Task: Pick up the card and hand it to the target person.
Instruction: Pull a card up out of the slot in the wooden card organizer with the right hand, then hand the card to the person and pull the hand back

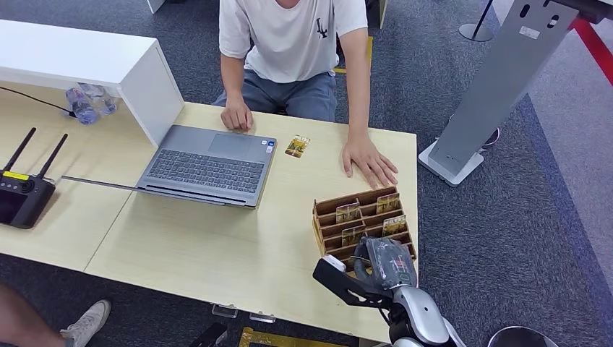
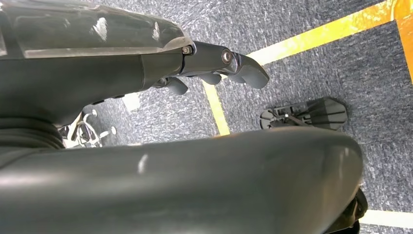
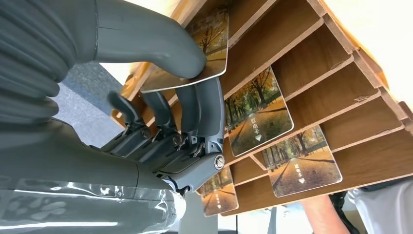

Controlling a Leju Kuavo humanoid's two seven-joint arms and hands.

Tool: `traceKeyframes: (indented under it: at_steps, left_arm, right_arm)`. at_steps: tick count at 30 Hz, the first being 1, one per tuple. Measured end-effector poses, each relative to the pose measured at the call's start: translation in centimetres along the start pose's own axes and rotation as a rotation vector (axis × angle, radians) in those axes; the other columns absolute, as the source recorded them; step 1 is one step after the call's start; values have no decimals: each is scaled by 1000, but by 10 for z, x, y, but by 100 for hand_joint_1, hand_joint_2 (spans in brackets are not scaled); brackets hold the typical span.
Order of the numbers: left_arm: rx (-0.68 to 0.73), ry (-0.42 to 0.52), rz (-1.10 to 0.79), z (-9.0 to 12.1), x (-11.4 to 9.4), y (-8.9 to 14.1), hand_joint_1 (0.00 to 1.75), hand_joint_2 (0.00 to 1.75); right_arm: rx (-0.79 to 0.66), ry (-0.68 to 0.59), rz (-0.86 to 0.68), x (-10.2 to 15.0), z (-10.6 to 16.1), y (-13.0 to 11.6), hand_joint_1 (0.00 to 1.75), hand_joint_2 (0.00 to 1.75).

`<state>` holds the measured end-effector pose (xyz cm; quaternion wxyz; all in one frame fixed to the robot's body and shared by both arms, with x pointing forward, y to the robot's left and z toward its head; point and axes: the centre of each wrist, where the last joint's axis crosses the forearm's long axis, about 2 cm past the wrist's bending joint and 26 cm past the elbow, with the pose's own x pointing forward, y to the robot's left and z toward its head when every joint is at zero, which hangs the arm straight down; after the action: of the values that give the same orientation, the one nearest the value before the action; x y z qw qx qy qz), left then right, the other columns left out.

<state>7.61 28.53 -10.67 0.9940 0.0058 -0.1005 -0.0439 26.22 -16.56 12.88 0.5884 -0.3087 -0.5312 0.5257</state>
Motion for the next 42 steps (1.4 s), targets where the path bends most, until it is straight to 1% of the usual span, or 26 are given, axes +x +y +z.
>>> traceKeyframes:
  at_steps: [2,6,10,12,16,20,23,25,28,38,42]
  left_arm:
    - [-13,-14,7,0,0,1,0,175]
    - [14,-21,15,0,0,4,0,175]
    - [11,-8,30,0,-4,4,0,175]
    - [11,-5,35,0,-6,4,0,175]
    - [11,-11,48,0,-9,3,0,175]
    - [7,-19,59,0,-9,3,0,175]
    - [4,-23,63,0,-8,2,0,175]
    - [3,-26,64,0,-8,1,0,175]
    - [1,-28,58,0,-8,0,0,175]
    - [3,-30,56,0,-6,1,0,175]
    - [2,-28,56,0,-6,1,0,175]
  right_arm:
    - [1,-2,-1,0,0,0,173,175]
    - [-10,-10,-12,0,1,-3,173,175]
    - [-55,-25,-32,0,0,-15,173,175]
    - [-114,-43,-48,0,3,-29,173,175]
    - [-278,-100,-89,-1,17,-75,173,175]
    - [-422,-183,-150,0,36,-105,173,175]
    - [-506,-234,-182,1,47,-117,173,175]
    - [-559,-268,-203,1,53,-122,173,175]
    - [-598,-325,-251,1,53,-121,173,175]
    - [-517,-419,-450,-2,36,-105,173,175]
    - [-489,-430,-478,-3,34,-102,173,175]
